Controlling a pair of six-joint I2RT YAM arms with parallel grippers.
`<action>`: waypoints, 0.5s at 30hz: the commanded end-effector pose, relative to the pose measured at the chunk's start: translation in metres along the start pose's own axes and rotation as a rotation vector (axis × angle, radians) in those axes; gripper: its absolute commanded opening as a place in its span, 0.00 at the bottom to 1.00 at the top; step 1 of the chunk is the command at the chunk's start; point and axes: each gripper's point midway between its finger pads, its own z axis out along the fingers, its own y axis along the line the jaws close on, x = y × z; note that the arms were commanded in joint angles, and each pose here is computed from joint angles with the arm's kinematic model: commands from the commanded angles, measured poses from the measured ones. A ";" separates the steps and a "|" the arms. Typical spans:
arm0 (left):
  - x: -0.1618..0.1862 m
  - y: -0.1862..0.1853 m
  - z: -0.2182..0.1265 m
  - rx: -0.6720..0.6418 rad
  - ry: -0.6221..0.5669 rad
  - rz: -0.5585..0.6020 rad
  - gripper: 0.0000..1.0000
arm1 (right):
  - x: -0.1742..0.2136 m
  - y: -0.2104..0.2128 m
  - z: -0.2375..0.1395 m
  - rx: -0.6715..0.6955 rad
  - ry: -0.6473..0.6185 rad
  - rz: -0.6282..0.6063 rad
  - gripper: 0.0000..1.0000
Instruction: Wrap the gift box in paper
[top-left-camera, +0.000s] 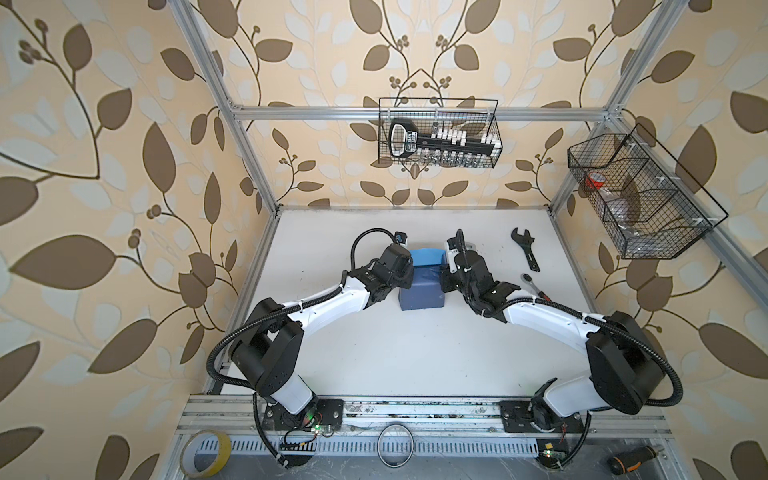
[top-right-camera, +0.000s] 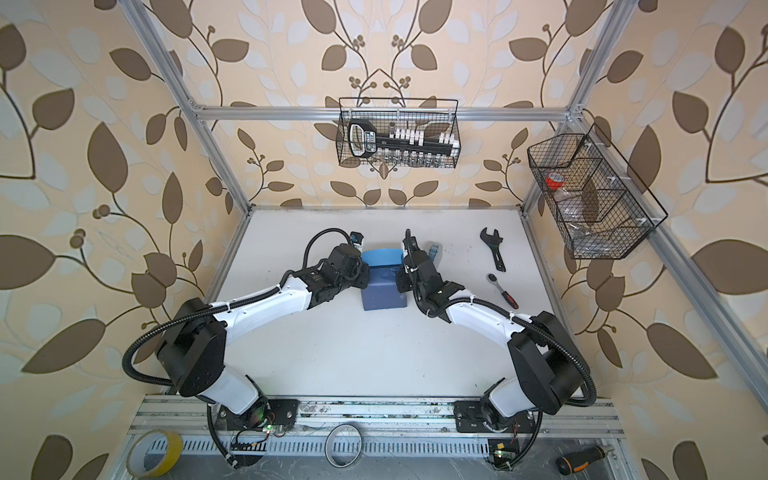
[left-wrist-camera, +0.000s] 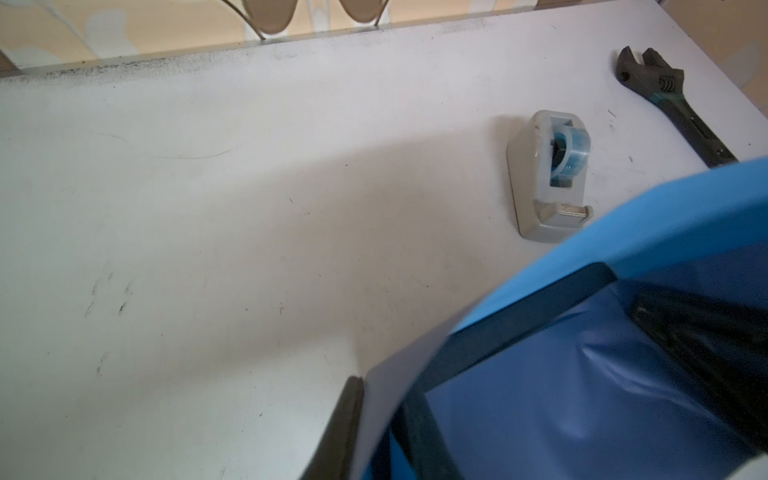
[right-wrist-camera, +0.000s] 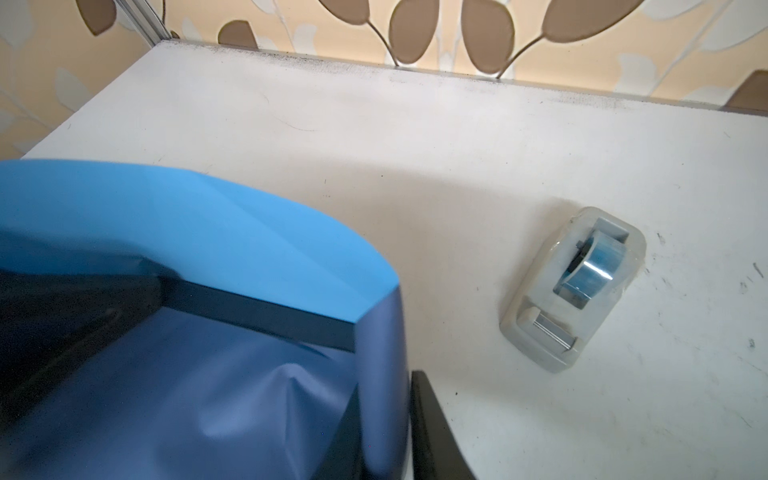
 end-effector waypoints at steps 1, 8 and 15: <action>0.004 -0.006 0.003 0.011 0.036 0.020 0.05 | 0.017 0.000 0.002 -0.012 0.045 -0.023 0.20; 0.024 -0.004 0.010 0.014 0.073 0.021 0.00 | -0.015 0.009 -0.020 -0.145 -0.015 0.050 0.39; 0.024 -0.004 0.009 0.019 0.071 0.021 0.00 | -0.026 0.013 -0.041 -0.282 -0.015 0.108 0.54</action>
